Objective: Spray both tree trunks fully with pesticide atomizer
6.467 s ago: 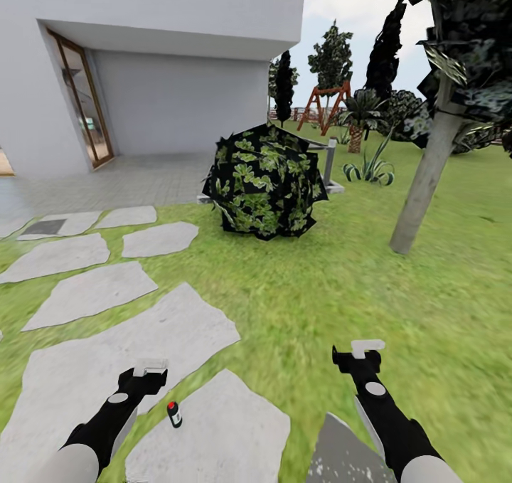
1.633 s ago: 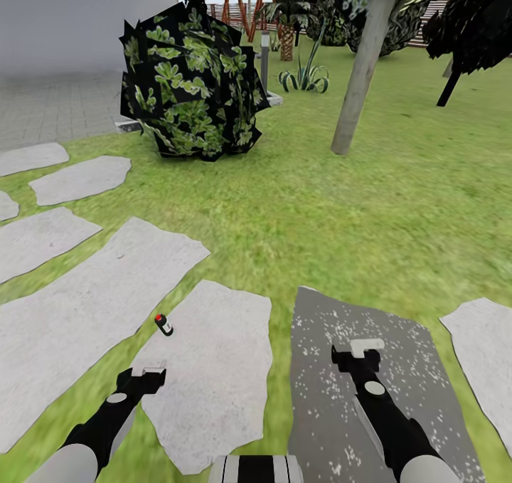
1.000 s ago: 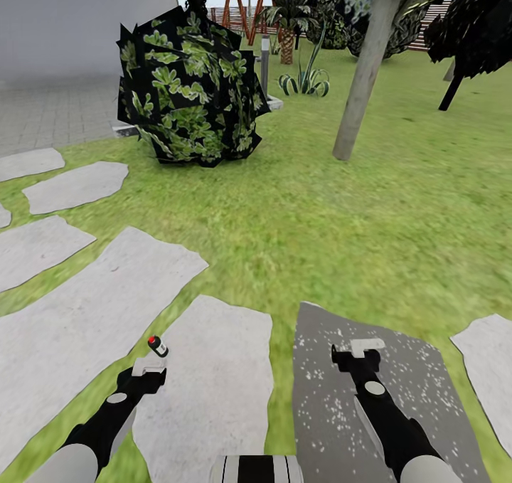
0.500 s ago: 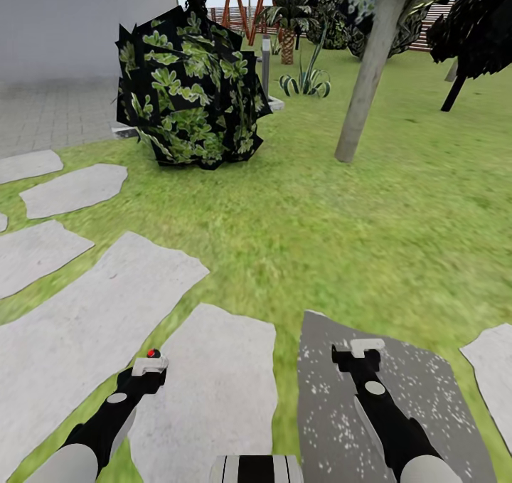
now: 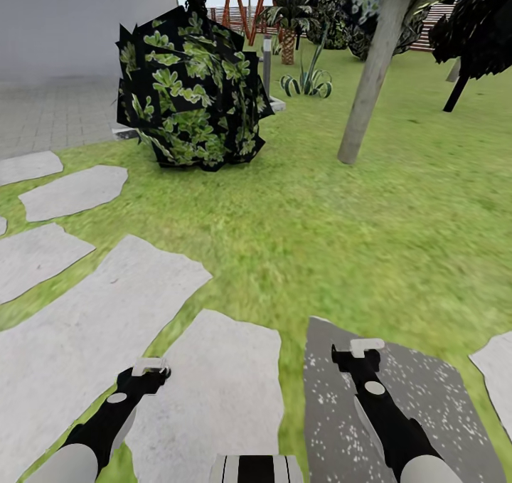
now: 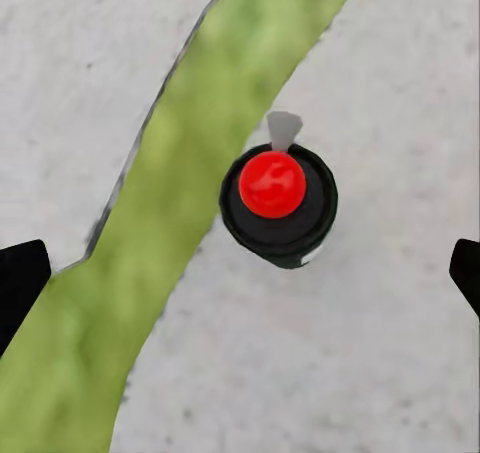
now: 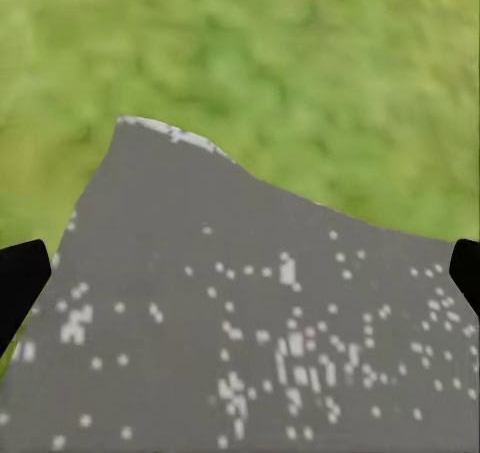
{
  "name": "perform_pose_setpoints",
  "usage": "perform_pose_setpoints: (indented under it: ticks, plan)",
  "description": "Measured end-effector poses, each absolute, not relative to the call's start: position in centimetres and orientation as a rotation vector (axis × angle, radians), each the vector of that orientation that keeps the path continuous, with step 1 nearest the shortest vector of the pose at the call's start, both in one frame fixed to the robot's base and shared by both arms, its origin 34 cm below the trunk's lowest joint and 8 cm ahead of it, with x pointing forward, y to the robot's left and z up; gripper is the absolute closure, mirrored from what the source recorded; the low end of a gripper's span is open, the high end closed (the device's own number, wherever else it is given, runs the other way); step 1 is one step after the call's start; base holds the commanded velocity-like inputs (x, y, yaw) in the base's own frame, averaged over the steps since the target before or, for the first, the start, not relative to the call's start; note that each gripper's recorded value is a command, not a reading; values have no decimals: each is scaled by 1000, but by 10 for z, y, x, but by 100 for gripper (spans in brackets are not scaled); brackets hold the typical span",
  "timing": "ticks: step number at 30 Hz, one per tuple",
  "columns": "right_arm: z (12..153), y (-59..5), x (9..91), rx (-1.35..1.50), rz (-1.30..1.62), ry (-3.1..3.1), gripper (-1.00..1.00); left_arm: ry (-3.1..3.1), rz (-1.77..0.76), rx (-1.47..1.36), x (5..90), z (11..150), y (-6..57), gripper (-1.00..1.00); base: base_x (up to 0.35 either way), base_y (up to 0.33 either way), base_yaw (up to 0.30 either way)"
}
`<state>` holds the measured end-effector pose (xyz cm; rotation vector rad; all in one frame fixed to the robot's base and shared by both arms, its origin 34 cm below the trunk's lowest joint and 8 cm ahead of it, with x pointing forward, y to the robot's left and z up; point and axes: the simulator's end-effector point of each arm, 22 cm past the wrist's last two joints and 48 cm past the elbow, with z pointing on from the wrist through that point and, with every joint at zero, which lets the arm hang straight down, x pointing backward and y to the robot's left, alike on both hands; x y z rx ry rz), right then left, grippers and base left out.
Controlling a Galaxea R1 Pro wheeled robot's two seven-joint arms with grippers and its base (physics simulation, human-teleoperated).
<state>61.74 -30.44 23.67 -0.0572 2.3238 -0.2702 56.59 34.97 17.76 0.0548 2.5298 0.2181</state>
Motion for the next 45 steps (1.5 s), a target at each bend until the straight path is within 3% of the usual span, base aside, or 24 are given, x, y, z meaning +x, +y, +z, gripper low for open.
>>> perform_pose_setpoints:
  ticks: [45]
  plan:
    - [194, -305, 594, -69, -273, 2404, -100, 2470, 200, 87, 564, 156, 343, -100, 6, 5, 0]
